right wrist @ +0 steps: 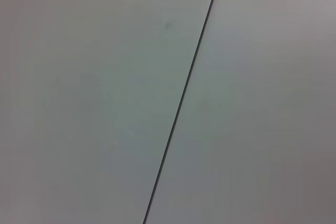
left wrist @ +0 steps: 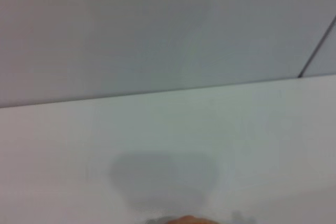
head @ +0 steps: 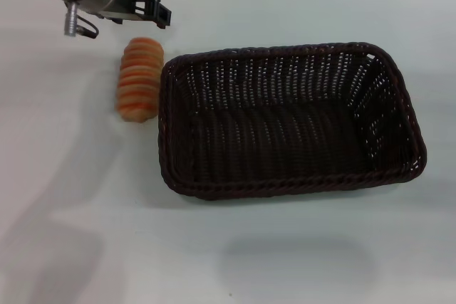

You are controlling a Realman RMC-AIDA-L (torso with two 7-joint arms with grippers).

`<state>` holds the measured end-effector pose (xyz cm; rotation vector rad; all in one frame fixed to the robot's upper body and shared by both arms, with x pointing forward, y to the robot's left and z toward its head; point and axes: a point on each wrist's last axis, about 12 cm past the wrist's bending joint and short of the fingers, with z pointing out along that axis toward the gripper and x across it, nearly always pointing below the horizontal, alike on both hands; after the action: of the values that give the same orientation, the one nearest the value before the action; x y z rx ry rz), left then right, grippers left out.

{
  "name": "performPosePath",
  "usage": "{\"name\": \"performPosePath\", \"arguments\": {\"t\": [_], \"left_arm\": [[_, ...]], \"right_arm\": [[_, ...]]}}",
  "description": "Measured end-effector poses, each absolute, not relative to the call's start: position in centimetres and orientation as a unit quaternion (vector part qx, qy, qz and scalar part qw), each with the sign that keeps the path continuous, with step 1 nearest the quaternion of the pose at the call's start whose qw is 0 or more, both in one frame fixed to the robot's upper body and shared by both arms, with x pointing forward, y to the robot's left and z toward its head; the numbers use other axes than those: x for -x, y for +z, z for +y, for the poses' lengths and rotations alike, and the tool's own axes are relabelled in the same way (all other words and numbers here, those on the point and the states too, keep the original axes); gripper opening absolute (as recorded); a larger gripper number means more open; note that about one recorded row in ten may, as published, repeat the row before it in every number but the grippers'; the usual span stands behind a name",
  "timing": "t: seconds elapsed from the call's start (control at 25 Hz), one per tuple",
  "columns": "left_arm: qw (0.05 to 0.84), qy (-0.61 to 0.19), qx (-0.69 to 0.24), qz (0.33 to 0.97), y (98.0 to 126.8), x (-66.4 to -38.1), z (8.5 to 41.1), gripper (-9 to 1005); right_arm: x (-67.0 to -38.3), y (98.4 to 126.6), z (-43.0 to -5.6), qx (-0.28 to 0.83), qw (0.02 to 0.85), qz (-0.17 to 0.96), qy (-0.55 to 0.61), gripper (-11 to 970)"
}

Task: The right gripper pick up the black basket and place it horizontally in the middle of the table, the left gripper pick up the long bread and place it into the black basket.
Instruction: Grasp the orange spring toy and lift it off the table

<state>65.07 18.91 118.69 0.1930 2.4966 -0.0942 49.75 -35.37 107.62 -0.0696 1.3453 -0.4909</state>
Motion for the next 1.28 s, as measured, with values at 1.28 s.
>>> {"name": "performPosePath", "arguments": {"t": [1.28], "left_arm": [[0.232,0.012,-0.079,0.969,114.6,-67.2,19.6,672]], "right_arm": [[-50.1,108.2,-34.4,0.043,0.766,0.604,-0.216,458]]}}
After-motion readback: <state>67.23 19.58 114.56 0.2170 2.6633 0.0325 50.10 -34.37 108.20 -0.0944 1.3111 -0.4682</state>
